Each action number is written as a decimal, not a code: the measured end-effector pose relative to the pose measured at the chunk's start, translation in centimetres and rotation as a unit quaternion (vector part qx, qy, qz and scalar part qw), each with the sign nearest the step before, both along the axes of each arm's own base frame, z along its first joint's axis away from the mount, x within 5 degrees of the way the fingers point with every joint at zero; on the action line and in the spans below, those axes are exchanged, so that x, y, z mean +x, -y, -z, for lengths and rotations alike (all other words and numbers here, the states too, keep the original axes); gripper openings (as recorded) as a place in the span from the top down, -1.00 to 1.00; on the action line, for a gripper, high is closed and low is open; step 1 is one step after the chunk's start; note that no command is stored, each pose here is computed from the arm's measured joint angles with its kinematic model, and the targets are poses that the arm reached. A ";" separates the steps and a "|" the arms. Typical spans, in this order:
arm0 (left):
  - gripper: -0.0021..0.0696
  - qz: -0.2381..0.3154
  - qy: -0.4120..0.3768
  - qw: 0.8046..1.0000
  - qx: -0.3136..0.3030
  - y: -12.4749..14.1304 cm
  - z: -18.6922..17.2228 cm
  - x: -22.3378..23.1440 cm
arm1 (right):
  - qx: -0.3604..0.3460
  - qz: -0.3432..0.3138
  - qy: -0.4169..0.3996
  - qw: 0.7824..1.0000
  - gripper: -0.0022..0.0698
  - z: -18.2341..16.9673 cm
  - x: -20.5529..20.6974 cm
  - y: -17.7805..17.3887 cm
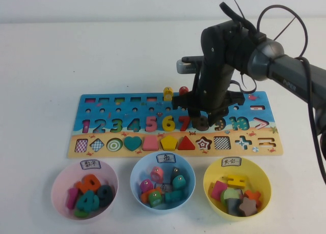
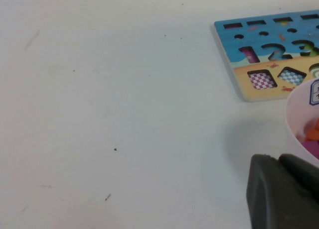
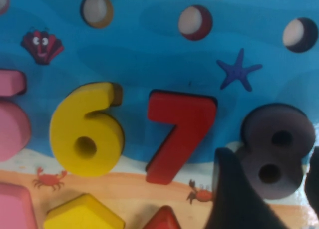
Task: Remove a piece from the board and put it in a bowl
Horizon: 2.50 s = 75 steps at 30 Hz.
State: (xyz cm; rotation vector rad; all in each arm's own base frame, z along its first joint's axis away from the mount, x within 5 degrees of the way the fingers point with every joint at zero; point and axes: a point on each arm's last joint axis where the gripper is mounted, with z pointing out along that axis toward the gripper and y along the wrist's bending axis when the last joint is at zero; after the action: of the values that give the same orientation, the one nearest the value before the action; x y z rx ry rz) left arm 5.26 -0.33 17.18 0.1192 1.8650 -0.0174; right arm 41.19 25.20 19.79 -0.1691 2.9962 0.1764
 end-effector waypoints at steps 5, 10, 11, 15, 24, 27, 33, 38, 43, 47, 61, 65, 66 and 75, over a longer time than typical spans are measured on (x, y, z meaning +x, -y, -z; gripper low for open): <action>0.95 0.000 0.000 1.000 0.000 0.0 0.0 0.0 | -0.003 0.000 0.000 1.000 0.14 0.1 0.0 0.0; 0.95 0.000 0.000 1.000 0.000 0.0 0.0 0.0 | -0.005 -0.001 -0.002 1.000 0.13 0.5 0.1 0.0; 0.95 0.000 0.000 1.000 0.000 0.0 0.0 0.0 | -0.007 -0.001 -0.004 1.000 0.13 0.7 0.1 0.0; 0.95 0.000 0.000 1.000 0.000 0.0 0.0 0.0 | -0.009 -0.001 -0.005 1.000 0.13 0.8 0.2 0.0; 0.95 0.000 0.000 1.000 0.000 0.0 0.0 0.0 | -0.007 -0.001 -0.003 1.000 0.24 0.6 0.2 -0.1; 0.95 0.000 0.000 1.000 0.000 0.0 0.0 0.0 | -0.006 -0.001 -0.003 1.000 0.29 0.6 0.3 -0.1; 0.95 0.000 0.000 1.000 0.000 0.0 0.0 0.0 | -0.008 -0.001 -0.002 1.000 0.29 0.6 0.3 -0.1; 0.95 0.000 0.000 1.000 0.000 0.0 0.0 0.0 | -0.009 -0.002 0.005 1.000 0.29 0.1 0.3 0.0; 0.95 0.000 0.000 1.000 0.000 0.0 0.0 0.0 | 0.001 -0.005 0.032 0.999 0.29 -2.6 -0.1 0.4; 0.95 0.000 0.000 1.000 0.000 0.0 0.0 0.0 | 0.004 -0.010 0.058 0.998 0.29 -4.9 -0.5 0.8; 0.95 0.000 0.000 1.000 0.000 0.0 0.0 0.0 | 0.016 -0.112 0.105 0.988 0.29 -11.1 -7.8 -2.3; 0.95 0.000 0.000 1.000 0.000 0.0 0.0 0.0 | 0.016 -0.155 0.097 0.983 0.29 -11.4 -11.2 -3.9; 0.95 0.000 0.000 1.000 0.000 0.0 0.0 0.0 | 0.016 -0.166 0.093 0.981 0.29 -11.4 -12.1 -4.4; 0.95 0.000 0.000 1.000 0.000 0.0 0.0 0.0 | 0.051 -0.234 0.084 0.967 0.29 -11.1 -17.4 -8.9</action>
State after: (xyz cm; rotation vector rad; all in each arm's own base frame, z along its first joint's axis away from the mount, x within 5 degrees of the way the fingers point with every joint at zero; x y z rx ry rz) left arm 5.26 -0.33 17.18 0.1192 1.8650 -0.0174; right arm 23.80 34.06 30.86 -0.8346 2.7184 0.3436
